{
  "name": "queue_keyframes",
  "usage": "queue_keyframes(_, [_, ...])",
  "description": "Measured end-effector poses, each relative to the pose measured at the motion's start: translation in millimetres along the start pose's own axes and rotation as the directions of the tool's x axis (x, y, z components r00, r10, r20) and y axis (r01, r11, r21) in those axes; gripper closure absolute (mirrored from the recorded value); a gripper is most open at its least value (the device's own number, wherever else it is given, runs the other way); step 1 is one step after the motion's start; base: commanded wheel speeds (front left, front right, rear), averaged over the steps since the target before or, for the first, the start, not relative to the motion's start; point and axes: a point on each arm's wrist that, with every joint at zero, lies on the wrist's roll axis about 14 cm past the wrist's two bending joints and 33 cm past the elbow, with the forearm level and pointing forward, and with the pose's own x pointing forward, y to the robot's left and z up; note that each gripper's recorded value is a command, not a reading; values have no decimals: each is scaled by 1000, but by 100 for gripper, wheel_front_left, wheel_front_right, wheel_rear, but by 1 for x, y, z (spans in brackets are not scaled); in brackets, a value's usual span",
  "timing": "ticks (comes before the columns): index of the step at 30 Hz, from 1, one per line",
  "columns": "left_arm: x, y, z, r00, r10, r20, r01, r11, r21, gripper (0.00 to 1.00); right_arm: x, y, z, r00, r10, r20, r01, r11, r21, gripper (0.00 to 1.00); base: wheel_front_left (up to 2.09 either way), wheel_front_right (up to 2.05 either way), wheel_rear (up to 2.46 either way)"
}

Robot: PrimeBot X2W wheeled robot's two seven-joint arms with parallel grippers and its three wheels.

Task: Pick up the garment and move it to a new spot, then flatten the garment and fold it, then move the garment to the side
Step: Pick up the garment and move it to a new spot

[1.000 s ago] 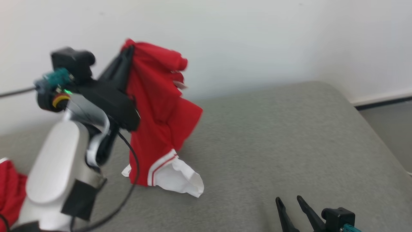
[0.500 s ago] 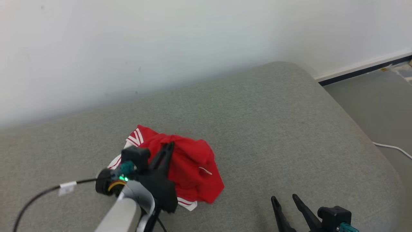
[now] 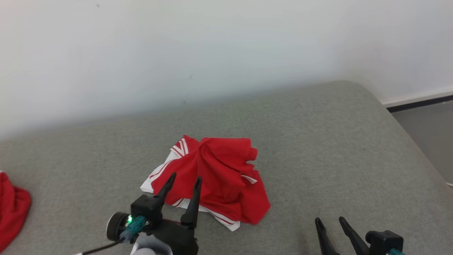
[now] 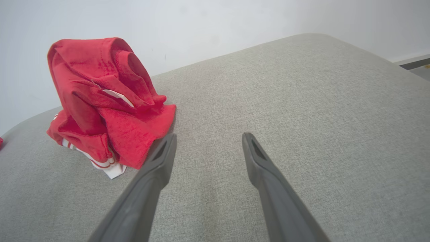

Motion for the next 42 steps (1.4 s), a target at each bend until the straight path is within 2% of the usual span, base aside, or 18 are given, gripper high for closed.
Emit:
queue_keyframes(2, [-11, 11, 8, 998, 49, 40, -48, 999, -9, 0, 2, 1, 1, 1000, 7, 2, -7, 1000, -8, 0, 0, 0, 0])
queue_keyframes(4, [-34, 34, 26, 981, 155, 113, -151, 988, -39, 0, 4, 3, 3, 1000, 17, 3, -17, 1000, -12, 0, 0, 0, 0])
queue_keyframes(9, [-88, 75, 52, 917, 332, 224, -322, 943, -78, 0, 10, 8, 6, 999, 36, 8, -36, 999, -29, 0, 0, 0, 0])
queue_keyframes(11, [-107, 83, 55, 902, 358, 243, -351, 934, -72, 0, 13, 11, 6, 999, 48, 6, -48, 998, -35, 0, 0, 0, 0])
queue_keyframes(17, [-154, 102, 53, 872, 421, 248, -434, 901, -3, 0, 20, 24, 6, 996, 94, 4, -93, 995, -46, 0, 0, 0, 0])
queue_keyframes(20, [-173, 104, 32, 876, 445, 186, -459, 887, 40, 0, 21, 29, 2, 994, 110, -8, -110, 993, -50, 0, 0, 0, 0])
queue_keyframes(28, [-213, 115, -25, 853, 521, 16, -522, 852, 49, 0, 20, 32, -3, 992, 120, -32, -122, 990, -72, 0, 0, 0, 0])
queue_keyframes(32, [-218, 116, -40, 847, 531, -30, -529, 847, 43, 0, 19, 29, -4, 993, 112, -43, -115, 991, -72, 0, 0, 0, 0])
queue_keyframes(42, [-212, 121, -35, 846, 533, -20, -532, 846, 40, 0, 14, 26, -9, 993, 103, -64, -107, 992, -67, 0, 0, 0, 0])
